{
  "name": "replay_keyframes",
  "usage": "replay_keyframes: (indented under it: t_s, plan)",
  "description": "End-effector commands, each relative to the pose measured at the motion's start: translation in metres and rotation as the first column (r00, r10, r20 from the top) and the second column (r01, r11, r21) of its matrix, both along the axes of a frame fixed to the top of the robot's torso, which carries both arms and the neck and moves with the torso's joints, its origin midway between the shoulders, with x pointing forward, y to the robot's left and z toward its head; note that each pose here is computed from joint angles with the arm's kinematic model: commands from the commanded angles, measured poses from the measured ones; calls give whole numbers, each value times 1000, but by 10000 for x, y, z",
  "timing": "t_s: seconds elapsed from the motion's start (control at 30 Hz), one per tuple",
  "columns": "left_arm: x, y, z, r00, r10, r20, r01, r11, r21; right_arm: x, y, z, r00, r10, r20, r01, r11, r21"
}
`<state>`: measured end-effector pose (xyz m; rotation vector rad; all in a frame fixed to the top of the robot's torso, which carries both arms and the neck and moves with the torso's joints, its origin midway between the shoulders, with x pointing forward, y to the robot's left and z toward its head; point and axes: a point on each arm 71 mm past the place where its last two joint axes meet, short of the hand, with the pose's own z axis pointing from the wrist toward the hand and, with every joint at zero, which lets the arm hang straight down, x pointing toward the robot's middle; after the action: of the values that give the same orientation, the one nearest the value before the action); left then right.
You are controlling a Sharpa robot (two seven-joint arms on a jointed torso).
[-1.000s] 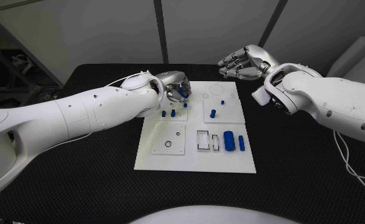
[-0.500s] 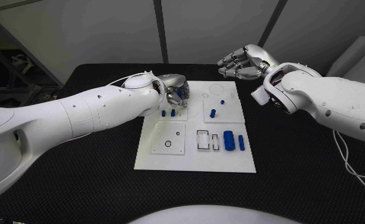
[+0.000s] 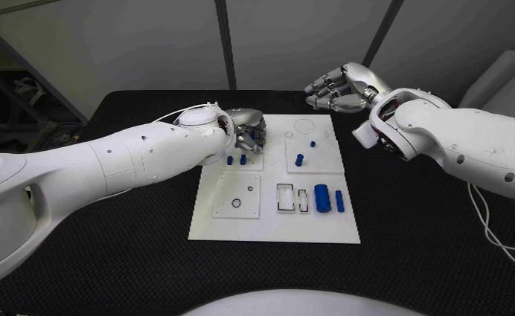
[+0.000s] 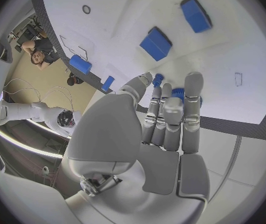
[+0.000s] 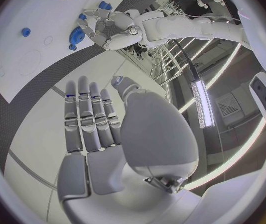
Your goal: Assemble the parts on the task board
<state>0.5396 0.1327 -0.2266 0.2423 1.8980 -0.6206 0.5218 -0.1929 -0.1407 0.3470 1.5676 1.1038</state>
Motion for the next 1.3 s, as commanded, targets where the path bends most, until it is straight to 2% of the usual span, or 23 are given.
replay_keyframes:
  t_s: [0.03, 0.4, 0.77, 1.13, 1.3]
  plan:
    - [-4, -3, -34, 1000, -4, -22, 4, 1000, 27, -2, 20, 14, 1000, 10, 6, -10, 1000, 1]
    - [-9, -13, -97, 999, 0, -42, 2, 999, 38, -4, 31, 14, 1000, 13, 5, -13, 1000, 1]
    - [2, 12, -126, 999, 14, -52, -11, 999, 49, -4, 31, 14, 1000, 12, 5, -12, 1000, 1]
    - [-13, 28, -98, 1000, 4, -19, -3, 1000, 17, -4, 34, 14, 1000, 13, 5, -13, 1000, 1]
    - [-41, 68, -67, 1000, 2, -3, -2, 1000, -9, -2, 28, 14, 1000, 11, 6, -11, 1000, 1]
